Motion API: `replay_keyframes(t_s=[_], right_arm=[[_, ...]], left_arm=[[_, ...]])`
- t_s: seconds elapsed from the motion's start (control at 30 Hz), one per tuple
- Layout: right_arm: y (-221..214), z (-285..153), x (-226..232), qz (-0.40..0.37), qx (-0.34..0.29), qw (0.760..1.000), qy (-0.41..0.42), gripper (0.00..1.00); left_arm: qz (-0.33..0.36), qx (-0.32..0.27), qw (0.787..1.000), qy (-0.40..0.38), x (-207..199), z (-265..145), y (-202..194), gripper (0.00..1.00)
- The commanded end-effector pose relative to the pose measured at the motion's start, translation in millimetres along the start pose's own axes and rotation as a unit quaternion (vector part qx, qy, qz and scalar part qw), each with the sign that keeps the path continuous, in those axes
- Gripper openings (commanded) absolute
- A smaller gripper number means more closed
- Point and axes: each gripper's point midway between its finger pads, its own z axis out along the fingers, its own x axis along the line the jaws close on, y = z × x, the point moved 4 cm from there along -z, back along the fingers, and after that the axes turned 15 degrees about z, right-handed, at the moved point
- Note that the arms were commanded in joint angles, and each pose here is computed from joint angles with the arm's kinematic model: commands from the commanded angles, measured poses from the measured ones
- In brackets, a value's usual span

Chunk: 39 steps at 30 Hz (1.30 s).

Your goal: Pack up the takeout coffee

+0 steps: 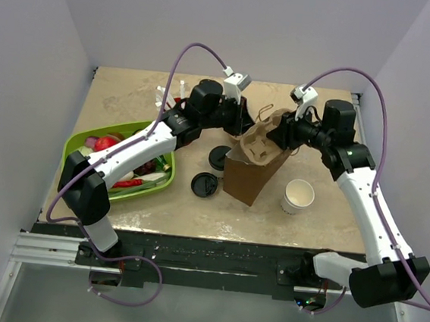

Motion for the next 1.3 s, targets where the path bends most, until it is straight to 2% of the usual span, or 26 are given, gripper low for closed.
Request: replay_keyframes(t_s=[0.0,0.17,0.33,0.57,0.87,1.27], right_arm=[[25,-3,2,0.064,-0.043,0.997,-0.026,0.28],[29,-12,6,0.069,-0.059,0.995,-0.033,0.28],[5,-11,-3,-0.027,-0.028,0.999,-0.025,0.3],[-6,-10,-12,-0.077,-0.016,0.995,-0.06,0.31],[-27,7,6,-0.121,0.039,0.992,-0.012,0.33],[-53,4,17,-0.165,0.091,0.981,0.05,0.35]], left_arm=[[0.014,-0.017,1.0,-0.009,-6,-5,17,0.02],[0.012,-0.017,1.0,-0.009,-5,-3,18,0.02],[0.014,-0.018,1.0,-0.008,-6,-4,21,0.02],[0.016,-0.013,1.0,-0.02,-9,-5,21,0.01],[0.018,-0.009,1.0,-0.019,-7,-2,22,0.01],[0.017,-0.007,1.0,-0.023,-7,1,23,0.0]])
